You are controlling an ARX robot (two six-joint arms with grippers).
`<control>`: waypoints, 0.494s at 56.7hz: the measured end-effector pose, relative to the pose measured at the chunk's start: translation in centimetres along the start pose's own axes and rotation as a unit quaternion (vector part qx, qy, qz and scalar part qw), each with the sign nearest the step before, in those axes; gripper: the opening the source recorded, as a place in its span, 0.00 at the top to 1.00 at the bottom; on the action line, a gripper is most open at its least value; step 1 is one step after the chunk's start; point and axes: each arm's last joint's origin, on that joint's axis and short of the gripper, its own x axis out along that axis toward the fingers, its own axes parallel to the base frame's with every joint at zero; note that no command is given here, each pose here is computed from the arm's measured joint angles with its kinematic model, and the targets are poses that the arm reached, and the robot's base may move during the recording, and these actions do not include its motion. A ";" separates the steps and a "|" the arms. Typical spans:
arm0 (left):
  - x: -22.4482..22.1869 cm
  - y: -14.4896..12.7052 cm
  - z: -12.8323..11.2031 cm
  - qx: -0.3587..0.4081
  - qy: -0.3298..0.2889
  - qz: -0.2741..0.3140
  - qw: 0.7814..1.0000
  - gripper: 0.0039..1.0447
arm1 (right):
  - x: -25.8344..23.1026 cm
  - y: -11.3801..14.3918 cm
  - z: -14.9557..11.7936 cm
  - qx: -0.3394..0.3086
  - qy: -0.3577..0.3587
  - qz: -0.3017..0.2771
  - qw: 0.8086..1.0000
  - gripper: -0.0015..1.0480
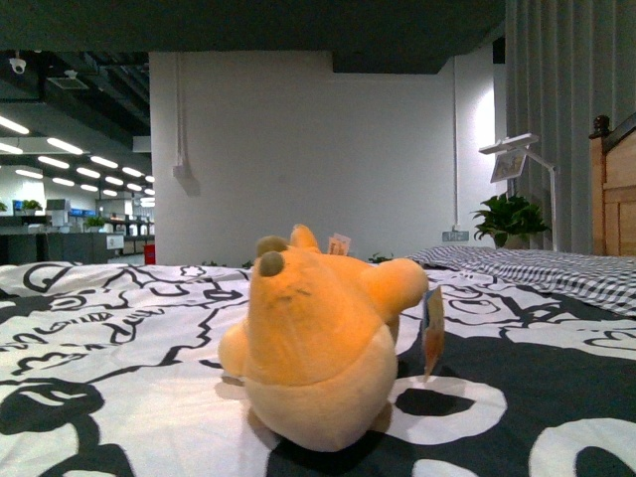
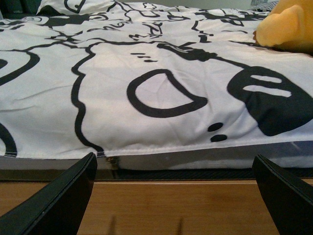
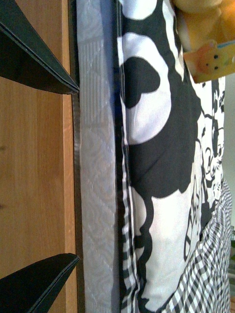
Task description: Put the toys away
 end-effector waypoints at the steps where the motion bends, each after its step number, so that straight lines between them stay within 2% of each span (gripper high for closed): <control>1: 0.0 0.0 0.0 0.000 0.000 0.000 1.000 0.06 | 0.0 0.0 0.0 0.000 0.000 0.000 1.000 0.06; 28: 0.0 0.0 0.0 0.000 0.000 0.002 1.000 0.06 | 0.0 0.0 0.0 0.000 0.000 0.004 1.000 0.06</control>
